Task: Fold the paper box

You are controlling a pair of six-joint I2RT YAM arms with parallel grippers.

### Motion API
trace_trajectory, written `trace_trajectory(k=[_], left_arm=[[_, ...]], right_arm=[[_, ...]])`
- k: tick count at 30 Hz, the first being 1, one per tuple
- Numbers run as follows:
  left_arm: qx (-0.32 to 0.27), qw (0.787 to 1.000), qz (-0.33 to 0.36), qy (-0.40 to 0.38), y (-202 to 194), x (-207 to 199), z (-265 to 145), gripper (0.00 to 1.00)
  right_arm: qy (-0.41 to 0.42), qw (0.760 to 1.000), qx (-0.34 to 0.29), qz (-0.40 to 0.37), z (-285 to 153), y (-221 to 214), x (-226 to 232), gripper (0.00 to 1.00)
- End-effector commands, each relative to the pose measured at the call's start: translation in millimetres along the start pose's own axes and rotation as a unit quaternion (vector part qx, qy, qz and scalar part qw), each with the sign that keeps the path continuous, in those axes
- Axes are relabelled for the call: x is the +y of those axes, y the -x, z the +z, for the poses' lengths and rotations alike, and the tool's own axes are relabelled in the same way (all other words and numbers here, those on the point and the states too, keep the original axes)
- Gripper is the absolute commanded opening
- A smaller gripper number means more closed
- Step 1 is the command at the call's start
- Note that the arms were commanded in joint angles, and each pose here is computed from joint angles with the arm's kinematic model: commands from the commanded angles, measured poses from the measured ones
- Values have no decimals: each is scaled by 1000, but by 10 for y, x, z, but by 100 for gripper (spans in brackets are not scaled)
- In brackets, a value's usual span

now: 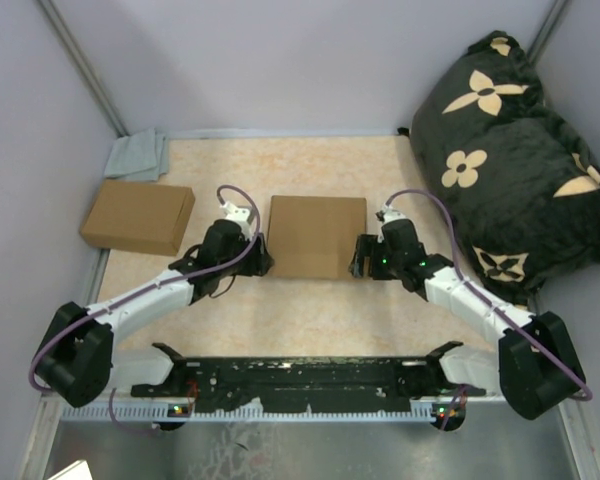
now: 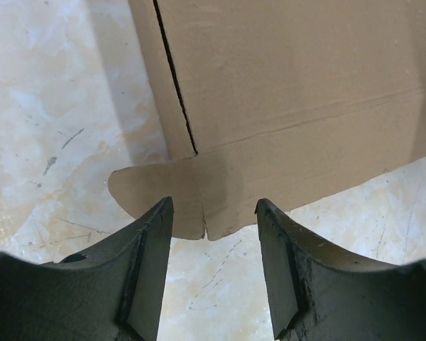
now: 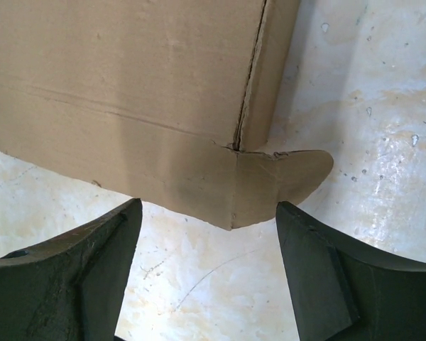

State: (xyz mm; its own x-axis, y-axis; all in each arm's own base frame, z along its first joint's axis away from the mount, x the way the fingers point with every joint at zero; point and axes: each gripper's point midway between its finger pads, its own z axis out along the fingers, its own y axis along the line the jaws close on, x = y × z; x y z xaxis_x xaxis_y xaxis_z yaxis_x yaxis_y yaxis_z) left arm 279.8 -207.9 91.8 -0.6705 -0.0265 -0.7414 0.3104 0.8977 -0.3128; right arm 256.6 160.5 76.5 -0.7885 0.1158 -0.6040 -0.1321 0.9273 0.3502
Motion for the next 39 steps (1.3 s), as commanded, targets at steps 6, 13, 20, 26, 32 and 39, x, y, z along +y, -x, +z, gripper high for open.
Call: trace_trajectory(k=[6,13,20,26,32,39], left_arm=[[6,1000,16,-20,-81,-105,43,57],[9,999,26,32,-109,61,68,58],[31,997,46,50,-185,64,143,58],[46,997,44,36,-248,-37,160,57],[53,998,33,8,-228,-187,96,55],[44,998,28,-18,-117,-320,-31,54]], right_arm=[[22,999,-11,-22,55,49,135,76],[9,1000,-13,-23,61,53,101,75],[11,1000,-6,-23,91,37,110,75],[24,999,-1,-22,92,25,165,75],[50,998,8,-22,22,25,277,74],[66,998,11,-22,-98,26,345,74]])
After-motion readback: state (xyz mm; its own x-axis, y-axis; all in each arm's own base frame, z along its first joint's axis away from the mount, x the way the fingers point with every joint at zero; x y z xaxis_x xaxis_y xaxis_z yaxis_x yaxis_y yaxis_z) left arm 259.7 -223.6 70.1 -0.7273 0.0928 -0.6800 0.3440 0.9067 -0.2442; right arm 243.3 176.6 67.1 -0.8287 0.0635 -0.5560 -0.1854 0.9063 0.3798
